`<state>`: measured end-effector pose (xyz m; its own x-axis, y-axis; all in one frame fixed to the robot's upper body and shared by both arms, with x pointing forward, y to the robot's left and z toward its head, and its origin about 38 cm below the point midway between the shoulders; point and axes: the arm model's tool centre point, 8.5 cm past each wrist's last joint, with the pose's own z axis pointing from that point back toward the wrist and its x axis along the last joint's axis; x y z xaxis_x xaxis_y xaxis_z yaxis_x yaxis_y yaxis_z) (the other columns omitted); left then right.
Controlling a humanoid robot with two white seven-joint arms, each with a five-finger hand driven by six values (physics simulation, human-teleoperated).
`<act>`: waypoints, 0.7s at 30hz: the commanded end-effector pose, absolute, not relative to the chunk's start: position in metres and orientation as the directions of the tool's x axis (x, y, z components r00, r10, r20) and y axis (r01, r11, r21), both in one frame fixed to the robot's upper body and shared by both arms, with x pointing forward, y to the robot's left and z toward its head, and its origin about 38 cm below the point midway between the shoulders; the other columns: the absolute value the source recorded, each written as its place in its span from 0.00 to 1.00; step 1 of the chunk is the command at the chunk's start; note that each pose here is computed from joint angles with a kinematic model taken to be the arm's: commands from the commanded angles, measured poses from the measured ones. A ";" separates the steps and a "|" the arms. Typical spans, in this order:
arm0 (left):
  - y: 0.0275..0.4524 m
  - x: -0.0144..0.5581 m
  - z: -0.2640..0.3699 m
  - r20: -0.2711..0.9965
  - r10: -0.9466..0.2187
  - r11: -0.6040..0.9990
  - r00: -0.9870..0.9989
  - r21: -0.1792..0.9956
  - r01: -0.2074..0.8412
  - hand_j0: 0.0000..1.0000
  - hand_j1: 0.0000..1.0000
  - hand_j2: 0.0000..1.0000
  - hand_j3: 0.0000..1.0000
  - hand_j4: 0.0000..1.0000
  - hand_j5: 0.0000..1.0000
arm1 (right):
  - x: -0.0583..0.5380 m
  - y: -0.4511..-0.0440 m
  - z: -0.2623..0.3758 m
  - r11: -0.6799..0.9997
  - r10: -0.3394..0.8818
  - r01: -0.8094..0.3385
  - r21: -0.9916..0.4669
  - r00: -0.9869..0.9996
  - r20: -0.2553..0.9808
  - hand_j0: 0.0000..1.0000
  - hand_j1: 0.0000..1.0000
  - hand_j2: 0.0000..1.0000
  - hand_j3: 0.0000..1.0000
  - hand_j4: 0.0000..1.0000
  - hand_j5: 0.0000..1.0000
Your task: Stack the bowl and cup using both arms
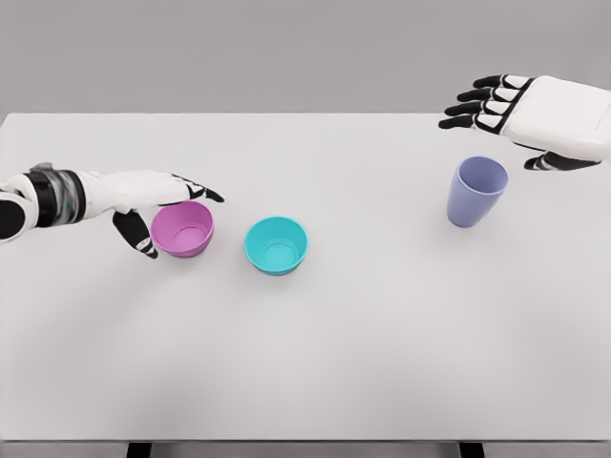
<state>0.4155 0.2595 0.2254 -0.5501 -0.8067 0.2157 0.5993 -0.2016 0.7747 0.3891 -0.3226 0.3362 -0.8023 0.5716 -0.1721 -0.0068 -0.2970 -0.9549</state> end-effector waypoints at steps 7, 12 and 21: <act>0.258 0.417 0.219 0.220 -0.819 -0.193 -0.530 0.764 0.616 1.00 1.00 1.00 1.00 1.00 1.00 | 0.389 -0.321 0.336 -0.288 0.572 -0.008 -0.957 -0.803 -0.166 1.00 1.00 1.00 1.00 1.00 1.00; 0.254 0.419 0.218 0.213 -0.818 -0.198 -0.534 0.767 0.610 1.00 1.00 1.00 1.00 1.00 1.00 | 0.389 -0.321 0.336 -0.288 0.572 -0.008 -0.957 -0.803 -0.166 1.00 1.00 1.00 1.00 1.00 1.00; 0.254 0.422 0.213 0.217 -0.822 -0.196 -0.527 0.761 0.618 1.00 1.00 1.00 1.00 1.00 1.00 | 0.389 -0.321 0.336 -0.288 0.572 -0.008 -0.957 -0.803 -0.166 1.00 1.00 1.00 1.00 1.00 1.00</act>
